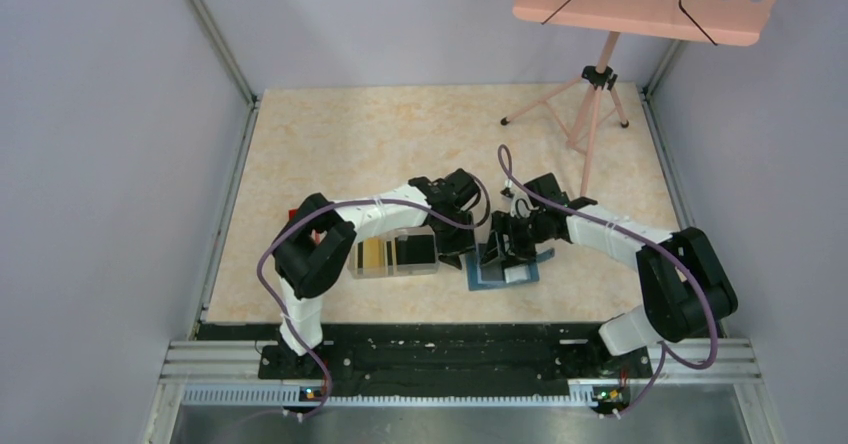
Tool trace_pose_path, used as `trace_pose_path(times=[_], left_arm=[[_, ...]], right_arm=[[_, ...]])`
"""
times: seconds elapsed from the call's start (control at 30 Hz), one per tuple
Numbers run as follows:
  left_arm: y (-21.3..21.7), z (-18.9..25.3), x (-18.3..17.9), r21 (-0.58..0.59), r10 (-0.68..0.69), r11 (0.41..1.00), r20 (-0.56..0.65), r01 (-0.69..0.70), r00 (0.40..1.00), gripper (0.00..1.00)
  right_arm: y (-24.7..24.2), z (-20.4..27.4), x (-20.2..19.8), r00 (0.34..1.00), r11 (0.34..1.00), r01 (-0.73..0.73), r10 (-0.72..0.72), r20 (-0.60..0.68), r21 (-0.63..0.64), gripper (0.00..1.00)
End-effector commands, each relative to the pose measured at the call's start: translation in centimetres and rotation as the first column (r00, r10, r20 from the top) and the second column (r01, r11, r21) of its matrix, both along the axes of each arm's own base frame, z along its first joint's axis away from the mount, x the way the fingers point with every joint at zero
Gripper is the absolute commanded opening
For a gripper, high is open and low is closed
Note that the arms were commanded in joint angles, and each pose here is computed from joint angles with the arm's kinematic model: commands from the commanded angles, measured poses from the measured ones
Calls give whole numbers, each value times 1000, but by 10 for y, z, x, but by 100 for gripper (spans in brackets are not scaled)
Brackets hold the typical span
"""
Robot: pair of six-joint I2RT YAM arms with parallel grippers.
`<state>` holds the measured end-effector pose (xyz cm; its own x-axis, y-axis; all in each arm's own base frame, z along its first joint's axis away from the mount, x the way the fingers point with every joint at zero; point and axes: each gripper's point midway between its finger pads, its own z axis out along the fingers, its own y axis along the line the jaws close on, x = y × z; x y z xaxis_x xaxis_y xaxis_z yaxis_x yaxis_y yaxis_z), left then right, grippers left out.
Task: Put the credit cards into the card holder
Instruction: Insert the credit card into the card holder, then turn over the card slot in the card holder.
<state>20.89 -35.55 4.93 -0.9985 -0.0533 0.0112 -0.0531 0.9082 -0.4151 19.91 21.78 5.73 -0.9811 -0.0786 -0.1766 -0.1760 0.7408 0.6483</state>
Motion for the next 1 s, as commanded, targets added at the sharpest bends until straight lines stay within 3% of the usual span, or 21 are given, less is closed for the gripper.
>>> trace_pose_path(times=[0.0,0.1,0.17,0.43,0.57,0.67,0.83,0.97], left_arm=[[18,18,11,105,19,994,69,-26,997,45],[34,18,13,206,2,978,78,-18,997,46],[36,21,13,212,-5,977,86,-14,996,46],[-20,34,6,-146,-11,989,46,18,999,47],[-25,24,4,-185,-1,983,7,3,1000,47],[-25,18,4,-192,-2,981,-6,1,1000,43],[-25,12,5,-186,0,983,-16,-3,1000,33],[-18,6,5,-139,3,990,-13,-5,1000,34]], right_arm=[[8,18,4,998,999,-38,36,59,33,63],[10,15,2,998,998,-46,44,47,44,64],[11,14,1,998,997,-52,50,40,51,65],[10,16,5,998,998,-43,41,53,43,71],[3,10,6,997,999,-39,39,64,-8,69],[0,6,5,997,999,-38,39,66,-27,57],[-6,-13,4,998,997,-39,42,43,-72,29],[-6,-31,1,999,996,-45,45,-4,-81,12]])
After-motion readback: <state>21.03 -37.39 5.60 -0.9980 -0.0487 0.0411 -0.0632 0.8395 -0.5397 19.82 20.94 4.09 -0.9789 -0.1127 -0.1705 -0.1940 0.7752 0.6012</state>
